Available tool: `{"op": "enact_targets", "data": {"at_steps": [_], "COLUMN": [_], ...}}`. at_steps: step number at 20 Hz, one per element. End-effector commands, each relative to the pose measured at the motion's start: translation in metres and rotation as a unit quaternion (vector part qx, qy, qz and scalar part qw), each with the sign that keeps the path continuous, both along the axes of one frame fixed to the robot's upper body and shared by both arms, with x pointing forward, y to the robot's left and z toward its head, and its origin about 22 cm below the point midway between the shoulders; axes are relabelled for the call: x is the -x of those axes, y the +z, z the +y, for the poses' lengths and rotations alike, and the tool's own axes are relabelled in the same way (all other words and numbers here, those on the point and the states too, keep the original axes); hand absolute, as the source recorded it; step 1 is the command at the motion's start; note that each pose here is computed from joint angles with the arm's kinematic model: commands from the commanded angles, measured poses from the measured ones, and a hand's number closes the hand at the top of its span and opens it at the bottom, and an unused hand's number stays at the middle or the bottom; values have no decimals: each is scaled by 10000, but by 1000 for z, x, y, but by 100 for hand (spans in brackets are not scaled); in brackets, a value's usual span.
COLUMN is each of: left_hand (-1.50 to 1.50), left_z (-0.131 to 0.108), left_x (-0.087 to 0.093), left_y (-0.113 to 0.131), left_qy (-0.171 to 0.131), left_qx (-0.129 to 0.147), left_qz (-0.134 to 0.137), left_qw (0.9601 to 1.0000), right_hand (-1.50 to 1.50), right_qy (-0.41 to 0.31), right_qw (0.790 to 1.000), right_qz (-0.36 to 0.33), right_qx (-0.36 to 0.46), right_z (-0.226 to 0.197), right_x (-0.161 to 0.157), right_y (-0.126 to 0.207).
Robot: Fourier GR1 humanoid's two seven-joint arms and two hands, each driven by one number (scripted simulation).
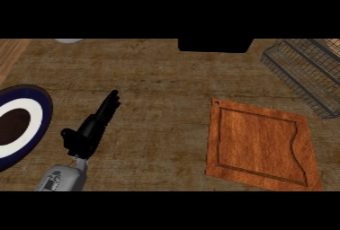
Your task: Pick the cupcake from the cutting board and place it in the tiered basket
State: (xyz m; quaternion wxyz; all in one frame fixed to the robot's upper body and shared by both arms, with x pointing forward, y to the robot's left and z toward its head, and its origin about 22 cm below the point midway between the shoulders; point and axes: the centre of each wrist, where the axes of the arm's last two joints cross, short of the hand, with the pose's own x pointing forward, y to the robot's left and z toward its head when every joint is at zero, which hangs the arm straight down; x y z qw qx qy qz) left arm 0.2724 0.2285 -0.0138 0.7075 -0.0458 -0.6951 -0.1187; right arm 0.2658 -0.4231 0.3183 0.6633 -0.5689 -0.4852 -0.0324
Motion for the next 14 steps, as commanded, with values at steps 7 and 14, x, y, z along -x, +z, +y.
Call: {"op": "enact_targets", "data": {"at_steps": [7,14], "left_hand": [0,0], "left_z": [5,-18], "left_x": [0,-4], "left_y": [-2,-1], "left_qy": [-13,-55], "left_qx": [-6,55], "left_qz": [-21,0], "left_qw": [10000,10000], "right_hand": [150,150], "right_qy": [397,503], "right_qw": [9978,9971], "right_qz": [439,409], "right_qx": [-285,-393], "right_z": [8,11], "right_x": [-90,-133], "right_y": [-8,-16]}}
